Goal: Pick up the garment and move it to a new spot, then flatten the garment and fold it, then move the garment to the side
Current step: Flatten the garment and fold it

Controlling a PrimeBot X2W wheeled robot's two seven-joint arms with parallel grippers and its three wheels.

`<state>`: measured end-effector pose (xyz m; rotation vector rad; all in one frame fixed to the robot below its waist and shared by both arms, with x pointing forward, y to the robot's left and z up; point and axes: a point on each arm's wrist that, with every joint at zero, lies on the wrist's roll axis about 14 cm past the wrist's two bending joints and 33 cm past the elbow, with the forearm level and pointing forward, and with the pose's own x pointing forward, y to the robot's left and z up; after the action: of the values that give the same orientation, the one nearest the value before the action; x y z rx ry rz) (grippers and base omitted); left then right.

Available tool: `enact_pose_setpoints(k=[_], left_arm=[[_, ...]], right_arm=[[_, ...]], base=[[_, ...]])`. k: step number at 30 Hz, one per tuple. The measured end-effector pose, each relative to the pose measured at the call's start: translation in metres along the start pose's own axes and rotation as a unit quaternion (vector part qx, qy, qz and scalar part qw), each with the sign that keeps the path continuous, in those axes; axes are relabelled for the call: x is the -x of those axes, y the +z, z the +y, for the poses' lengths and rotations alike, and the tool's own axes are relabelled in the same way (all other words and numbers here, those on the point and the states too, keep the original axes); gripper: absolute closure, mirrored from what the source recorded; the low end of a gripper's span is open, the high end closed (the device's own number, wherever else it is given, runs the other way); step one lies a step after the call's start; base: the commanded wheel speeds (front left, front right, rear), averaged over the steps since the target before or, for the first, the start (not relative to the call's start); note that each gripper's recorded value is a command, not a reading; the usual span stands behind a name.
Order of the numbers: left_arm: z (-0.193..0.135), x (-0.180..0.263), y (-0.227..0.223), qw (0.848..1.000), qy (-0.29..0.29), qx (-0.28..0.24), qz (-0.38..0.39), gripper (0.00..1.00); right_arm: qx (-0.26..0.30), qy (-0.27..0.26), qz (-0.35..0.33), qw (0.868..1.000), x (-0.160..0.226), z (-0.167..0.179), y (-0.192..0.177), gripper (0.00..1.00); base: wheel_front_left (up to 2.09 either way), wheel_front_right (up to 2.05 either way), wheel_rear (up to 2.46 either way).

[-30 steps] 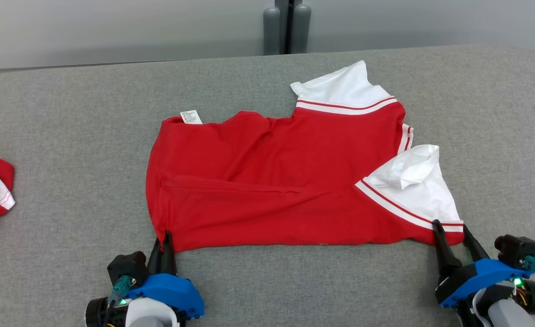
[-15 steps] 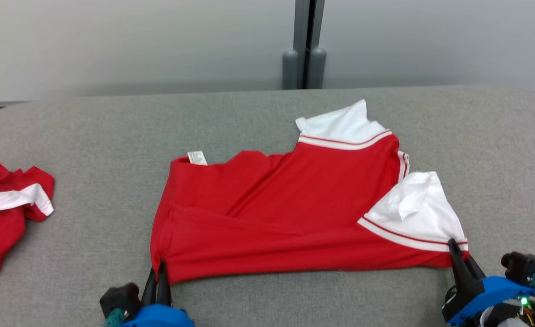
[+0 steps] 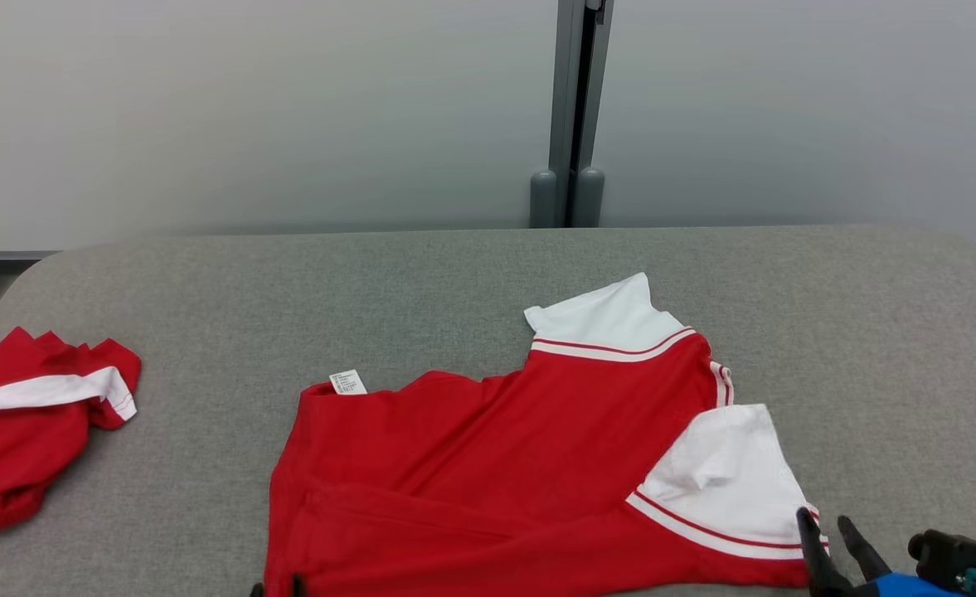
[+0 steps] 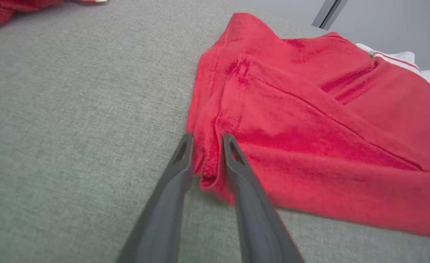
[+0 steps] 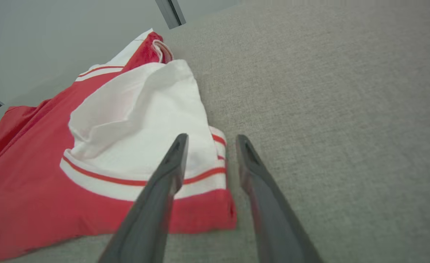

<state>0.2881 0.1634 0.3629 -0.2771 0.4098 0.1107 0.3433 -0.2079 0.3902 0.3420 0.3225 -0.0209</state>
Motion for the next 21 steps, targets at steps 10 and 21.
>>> enact_pose_setpoints(k=[10, 21], left_arm=[[-0.033, -0.036, 0.080, 0.993, -0.036, -0.041, -0.105, 0.00], [-0.048, -0.044, 0.112, 0.982, -0.043, -0.101, -0.152, 0.00]], right_arm=[[0.039, 0.033, -0.117, 0.992, -0.025, 0.022, 0.088, 0.00], [0.050, 0.032, -0.203, 0.977, -0.002, 0.043, 0.124, 0.00]], base=[[0.00, 0.00, 0.00], [0.00, 0.00, 0.00]])
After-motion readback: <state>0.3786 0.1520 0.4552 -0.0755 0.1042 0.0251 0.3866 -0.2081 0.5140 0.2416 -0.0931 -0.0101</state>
